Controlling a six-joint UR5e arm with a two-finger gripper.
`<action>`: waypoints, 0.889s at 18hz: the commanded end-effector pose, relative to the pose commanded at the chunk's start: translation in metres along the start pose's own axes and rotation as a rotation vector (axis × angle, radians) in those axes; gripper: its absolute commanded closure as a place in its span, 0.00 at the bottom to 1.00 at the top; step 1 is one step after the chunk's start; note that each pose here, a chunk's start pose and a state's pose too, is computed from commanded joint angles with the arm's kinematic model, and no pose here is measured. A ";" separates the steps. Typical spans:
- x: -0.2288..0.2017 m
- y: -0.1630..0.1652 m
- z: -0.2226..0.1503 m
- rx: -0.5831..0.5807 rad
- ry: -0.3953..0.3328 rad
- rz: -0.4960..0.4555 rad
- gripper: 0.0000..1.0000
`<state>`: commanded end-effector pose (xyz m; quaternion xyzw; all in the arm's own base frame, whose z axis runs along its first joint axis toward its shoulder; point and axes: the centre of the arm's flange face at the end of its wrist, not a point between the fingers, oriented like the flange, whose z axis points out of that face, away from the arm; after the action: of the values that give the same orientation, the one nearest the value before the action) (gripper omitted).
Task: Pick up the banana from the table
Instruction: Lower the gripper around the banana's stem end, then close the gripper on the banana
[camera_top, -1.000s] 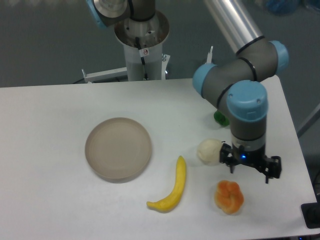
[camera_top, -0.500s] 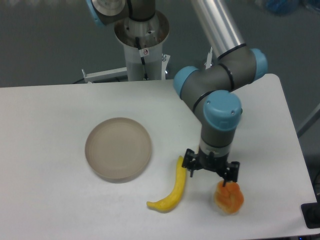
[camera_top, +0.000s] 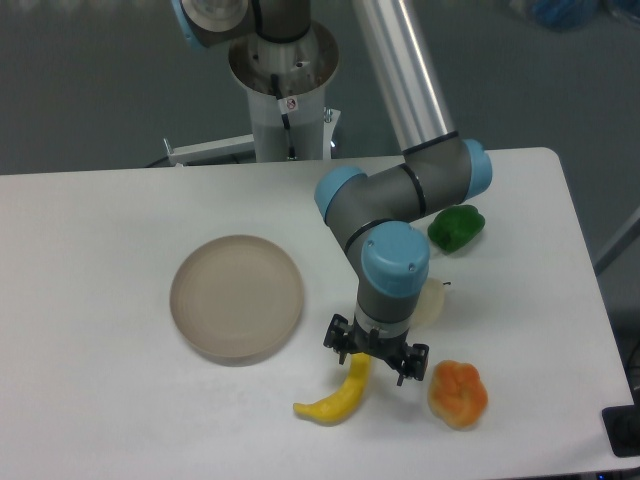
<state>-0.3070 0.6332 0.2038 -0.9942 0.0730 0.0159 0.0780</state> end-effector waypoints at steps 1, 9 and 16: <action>0.000 0.000 0.003 -0.003 0.003 0.000 0.00; 0.018 -0.005 0.014 -0.018 0.015 -0.013 0.00; 0.017 -0.004 0.026 -0.025 0.023 -0.012 0.13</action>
<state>-0.2896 0.6391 0.1785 -0.9956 0.0678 0.0049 0.0646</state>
